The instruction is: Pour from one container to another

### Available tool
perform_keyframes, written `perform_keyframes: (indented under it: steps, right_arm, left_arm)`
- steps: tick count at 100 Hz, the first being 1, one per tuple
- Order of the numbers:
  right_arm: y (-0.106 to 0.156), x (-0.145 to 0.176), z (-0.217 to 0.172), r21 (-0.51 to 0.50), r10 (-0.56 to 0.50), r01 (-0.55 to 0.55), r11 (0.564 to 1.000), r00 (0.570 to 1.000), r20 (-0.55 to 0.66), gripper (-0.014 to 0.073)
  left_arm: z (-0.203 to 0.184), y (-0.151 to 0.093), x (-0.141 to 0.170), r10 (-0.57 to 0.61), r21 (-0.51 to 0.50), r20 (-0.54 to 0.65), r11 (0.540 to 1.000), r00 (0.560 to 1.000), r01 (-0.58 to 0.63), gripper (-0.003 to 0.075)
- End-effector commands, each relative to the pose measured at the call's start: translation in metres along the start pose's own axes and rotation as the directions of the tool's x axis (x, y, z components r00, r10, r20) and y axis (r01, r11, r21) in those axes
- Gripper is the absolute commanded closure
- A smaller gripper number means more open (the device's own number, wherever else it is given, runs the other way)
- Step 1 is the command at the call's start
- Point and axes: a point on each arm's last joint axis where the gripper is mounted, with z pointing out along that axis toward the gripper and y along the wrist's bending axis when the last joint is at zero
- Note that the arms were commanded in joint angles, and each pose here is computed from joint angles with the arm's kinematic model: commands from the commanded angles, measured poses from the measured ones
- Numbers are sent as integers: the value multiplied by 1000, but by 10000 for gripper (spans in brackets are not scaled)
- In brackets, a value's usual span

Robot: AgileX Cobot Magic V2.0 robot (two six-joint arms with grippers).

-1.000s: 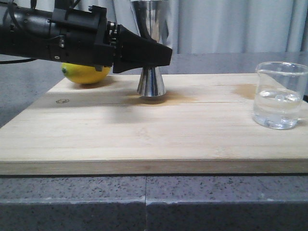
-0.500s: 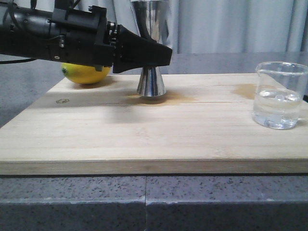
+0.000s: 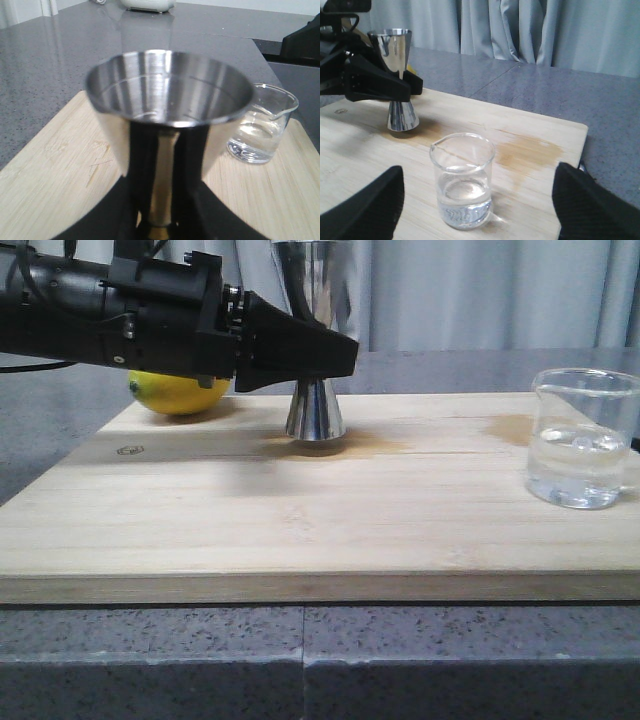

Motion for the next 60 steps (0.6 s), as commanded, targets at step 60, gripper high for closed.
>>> perform_keyframes:
  steps: [60]
  right_arm:
    - [5,8,55,-46,-14,20,999,992,125,45]
  left_arm:
    - [-1,-7,-32,32,33,148,999,988,-37,638]
